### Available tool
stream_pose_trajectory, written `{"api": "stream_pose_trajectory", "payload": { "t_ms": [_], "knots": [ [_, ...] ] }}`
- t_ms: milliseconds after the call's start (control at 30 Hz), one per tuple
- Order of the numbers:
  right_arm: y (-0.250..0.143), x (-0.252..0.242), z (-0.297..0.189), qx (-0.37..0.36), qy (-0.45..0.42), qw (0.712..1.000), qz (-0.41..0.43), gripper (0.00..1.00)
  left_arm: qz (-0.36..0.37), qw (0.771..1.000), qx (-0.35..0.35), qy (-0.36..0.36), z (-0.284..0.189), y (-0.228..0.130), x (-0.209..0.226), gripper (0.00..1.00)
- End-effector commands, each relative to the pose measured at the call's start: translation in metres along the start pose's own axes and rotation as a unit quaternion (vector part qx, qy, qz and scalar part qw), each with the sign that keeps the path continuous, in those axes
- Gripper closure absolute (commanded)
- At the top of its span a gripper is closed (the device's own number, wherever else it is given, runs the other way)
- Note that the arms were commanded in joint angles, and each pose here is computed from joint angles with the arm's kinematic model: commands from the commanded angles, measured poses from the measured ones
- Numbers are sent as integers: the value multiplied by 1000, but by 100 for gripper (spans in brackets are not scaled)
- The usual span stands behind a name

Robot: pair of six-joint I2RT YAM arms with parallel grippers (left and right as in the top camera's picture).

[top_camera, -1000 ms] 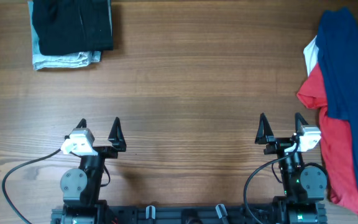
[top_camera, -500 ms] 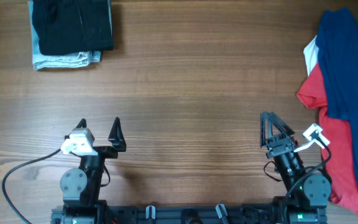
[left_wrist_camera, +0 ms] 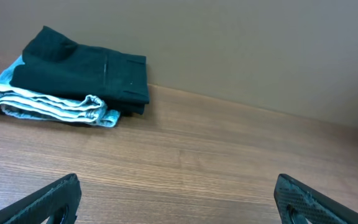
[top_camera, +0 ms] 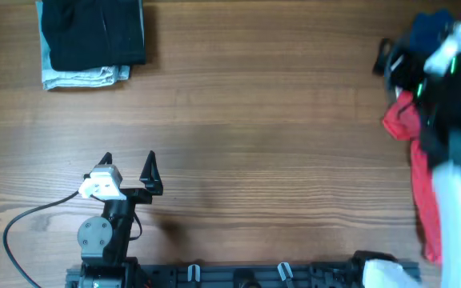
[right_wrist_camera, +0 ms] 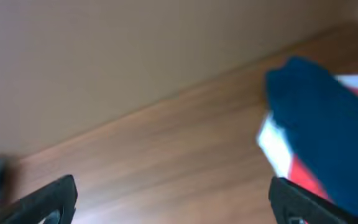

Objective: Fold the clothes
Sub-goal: 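Reach the right gripper to the clothes pile and grasp the teal shirt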

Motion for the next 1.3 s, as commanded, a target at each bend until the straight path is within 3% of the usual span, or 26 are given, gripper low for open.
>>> {"api": "stream_pose_trajectory", "payload": {
  "t_ms": [0, 133, 300, 400, 633, 1033, 1167, 1233, 1267],
  "knots": [
    [1, -50, 69, 73, -83, 991, -73, 0, 8, 1000, 2, -7, 0, -2, -2, 0],
    [-8, -132, 134, 87, -211, 963, -141, 0, 8, 1000, 2, -7, 0, -2, -2, 0],
    [-20, -181, 188, 92, -252, 944, -192, 3, 8, 1000, 2, -7, 0, -2, -2, 0],
    [-39, -217, 223, 139, -277, 929, -205, 7, 8, 1000, 2, -7, 0, -2, -2, 0],
    [-50, -200, 251, 132, -192, 952, -200, 20, 8, 1000, 2, -7, 0, -2, -2, 0],
    [-84, -207, 276, 159, -163, 951, -208, 19, 8, 1000, 2, -7, 0, -2, -2, 0],
    [-87, -208, 278, 163, -161, 949, -217, 30, 8, 1000, 2, -7, 0, -2, -2, 0],
    [-88, -208, 278, 163, -161, 949, -217, 52, 8, 1000, 2, -7, 0, -2, -2, 0],
    [-88, -208, 278, 163, -161, 949, -216, 55, 8, 1000, 2, -7, 0, -2, -2, 0]
  ]
}}
Point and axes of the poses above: each gripper's point midway between its finger pads, its own z axis out along the fingers, its own x axis along the line the jaws close on, y = z × x, the point moved 2 cm from there along -z, back along the fingers, and after that the axes turned 5 degrees about z, right-handed, at the moved point
